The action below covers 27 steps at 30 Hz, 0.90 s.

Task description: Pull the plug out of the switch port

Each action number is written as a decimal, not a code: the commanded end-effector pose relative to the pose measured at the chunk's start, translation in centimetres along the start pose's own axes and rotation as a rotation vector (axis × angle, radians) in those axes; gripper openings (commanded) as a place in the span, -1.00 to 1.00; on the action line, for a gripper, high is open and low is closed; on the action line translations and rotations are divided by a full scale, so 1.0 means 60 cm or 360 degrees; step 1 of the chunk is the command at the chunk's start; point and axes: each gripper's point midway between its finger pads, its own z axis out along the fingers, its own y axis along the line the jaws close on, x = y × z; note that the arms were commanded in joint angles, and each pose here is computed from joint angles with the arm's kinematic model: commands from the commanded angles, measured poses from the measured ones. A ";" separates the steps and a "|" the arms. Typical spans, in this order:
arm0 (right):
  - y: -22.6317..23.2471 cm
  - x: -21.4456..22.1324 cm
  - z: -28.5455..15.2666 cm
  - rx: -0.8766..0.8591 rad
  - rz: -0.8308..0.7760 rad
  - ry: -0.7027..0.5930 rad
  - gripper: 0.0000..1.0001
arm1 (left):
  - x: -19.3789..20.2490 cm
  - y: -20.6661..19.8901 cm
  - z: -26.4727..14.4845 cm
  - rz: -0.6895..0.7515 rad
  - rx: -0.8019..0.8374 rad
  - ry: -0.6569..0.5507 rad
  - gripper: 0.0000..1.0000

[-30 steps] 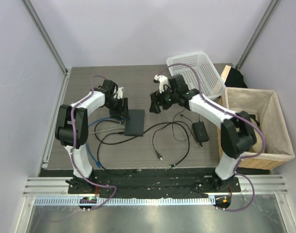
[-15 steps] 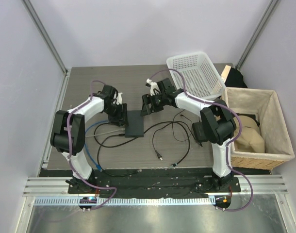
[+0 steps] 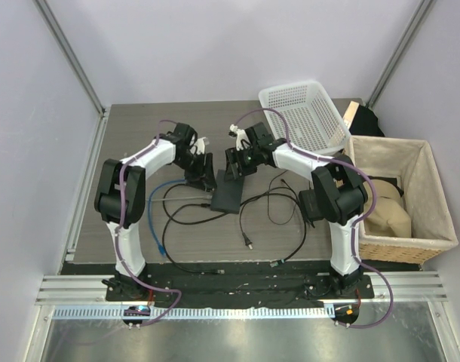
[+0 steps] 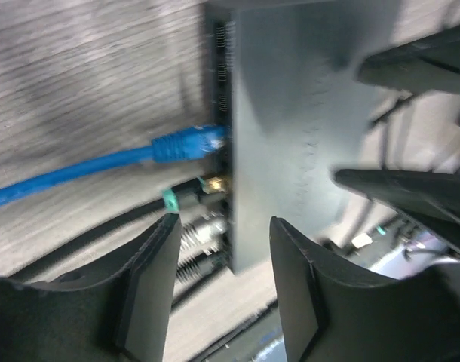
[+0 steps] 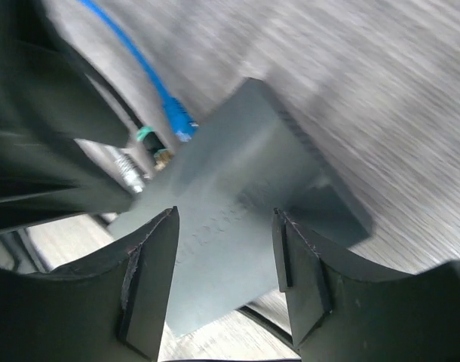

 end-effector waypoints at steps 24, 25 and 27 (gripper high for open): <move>-0.039 -0.058 0.027 0.0063 -0.0182 -0.0097 0.04 | -0.063 0.012 -0.003 0.0186 0.0180 0.0006 0.21; -0.044 -0.054 0.041 0.0046 -0.0192 -0.0075 0.04 | -0.060 0.010 -0.002 0.0170 0.0199 0.0012 0.20; -0.043 -0.072 0.048 0.0027 -0.0231 -0.0098 0.04 | -0.049 0.007 0.001 0.0143 0.0225 0.0023 0.20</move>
